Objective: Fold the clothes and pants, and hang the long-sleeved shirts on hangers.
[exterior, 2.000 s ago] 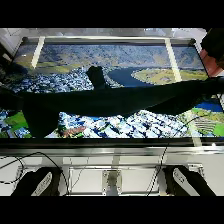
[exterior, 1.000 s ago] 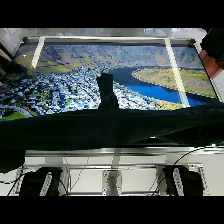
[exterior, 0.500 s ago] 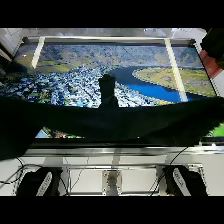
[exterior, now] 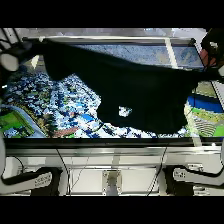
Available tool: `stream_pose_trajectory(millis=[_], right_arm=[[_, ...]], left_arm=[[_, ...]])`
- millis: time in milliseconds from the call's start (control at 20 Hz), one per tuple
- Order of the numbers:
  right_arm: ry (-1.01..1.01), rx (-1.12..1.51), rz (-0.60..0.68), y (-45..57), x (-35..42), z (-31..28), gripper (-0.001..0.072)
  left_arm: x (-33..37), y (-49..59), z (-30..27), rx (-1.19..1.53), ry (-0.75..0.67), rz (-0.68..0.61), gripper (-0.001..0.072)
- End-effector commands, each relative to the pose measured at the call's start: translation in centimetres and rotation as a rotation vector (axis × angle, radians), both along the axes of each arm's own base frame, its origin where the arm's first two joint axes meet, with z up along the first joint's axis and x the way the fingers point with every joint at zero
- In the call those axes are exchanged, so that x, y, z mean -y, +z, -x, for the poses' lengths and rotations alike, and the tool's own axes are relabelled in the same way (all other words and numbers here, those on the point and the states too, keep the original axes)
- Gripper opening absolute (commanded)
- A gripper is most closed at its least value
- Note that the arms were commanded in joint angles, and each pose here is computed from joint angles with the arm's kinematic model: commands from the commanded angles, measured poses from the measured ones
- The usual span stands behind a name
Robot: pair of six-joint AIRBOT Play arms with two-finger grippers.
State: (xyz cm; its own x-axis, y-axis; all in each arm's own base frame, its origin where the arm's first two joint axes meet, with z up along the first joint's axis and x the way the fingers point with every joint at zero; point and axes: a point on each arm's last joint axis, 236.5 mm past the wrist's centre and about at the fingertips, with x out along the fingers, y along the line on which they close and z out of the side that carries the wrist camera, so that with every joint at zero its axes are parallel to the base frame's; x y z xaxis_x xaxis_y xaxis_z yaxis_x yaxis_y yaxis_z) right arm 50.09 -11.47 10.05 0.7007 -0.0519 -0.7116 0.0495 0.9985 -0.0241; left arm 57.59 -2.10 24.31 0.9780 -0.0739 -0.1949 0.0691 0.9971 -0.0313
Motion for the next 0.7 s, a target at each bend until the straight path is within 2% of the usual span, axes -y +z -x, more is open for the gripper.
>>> stream_pose_trajectory(millis=[0, 50, 100, 200, 250, 350, 450, 500, 600, 650], right_arm=[[-0.062, 0.187, 0.05, 1.7, 2.7, -5.0, 0.0215], [-0.054, 0.183, 0.049, 2.5, 2.6, -5.1, 0.0474], [-0.044, 0.174, 0.051, 3.3, 2.4, -5.0, 0.0551], [-0.009, 0.105, 0.053, 4.6, 1.8, -3.8, 0.0551], [0.004, 0.067, 0.052, 5.0, 1.5, -3.1, 0.0551], [0.032, -0.008, 0.034, 5.4, 0.6, -1.4, 0.055], [0.062, -0.096, -0.001, 4.5, -0.6, 0.5, 0.0547], [0.093, -0.158, -0.022, 3.6, -1.4, 1.7, 0.0546], [0.143, -0.286, -0.049, 1.8, -2.5, 4.4, 0.0545], [0.167, -0.333, -0.055, 1.0, -2.9, 5.4, 0.0544]], left_arm=[[1.4, -0.6, -5.0, 0.212, 0.032, 0.02, 0.0239], [2.6, -2.0, -5.4, 0.18, 0.01, 0.005, 0.0536], [3.6, -3.2, -5.5, 0.147, -0.013, -0.013, 0.0696], [5.5, -4.9, -4.9, 0.073, -0.077, -0.146, 0.0692], [6.5, -5.6, -4.2, 0.025, -0.12, -0.243, 0.0662], [9.2, -8.0, -1.7, -0.099, -0.252, -0.475, 0.0539], [13.5, -12.6, 3.1, -0.271, -0.539, -0.793, 0.0526], [15.9, -15.5, 6.8, -0.367, -0.735, -0.932, 0.0526], [19.3, -19.7, 13.5, -0.531, -1.023, -1.053, 0.0526], [20.6, -20.6, 15.3, -0.559, -1.083, -1.068, 0.0527]])
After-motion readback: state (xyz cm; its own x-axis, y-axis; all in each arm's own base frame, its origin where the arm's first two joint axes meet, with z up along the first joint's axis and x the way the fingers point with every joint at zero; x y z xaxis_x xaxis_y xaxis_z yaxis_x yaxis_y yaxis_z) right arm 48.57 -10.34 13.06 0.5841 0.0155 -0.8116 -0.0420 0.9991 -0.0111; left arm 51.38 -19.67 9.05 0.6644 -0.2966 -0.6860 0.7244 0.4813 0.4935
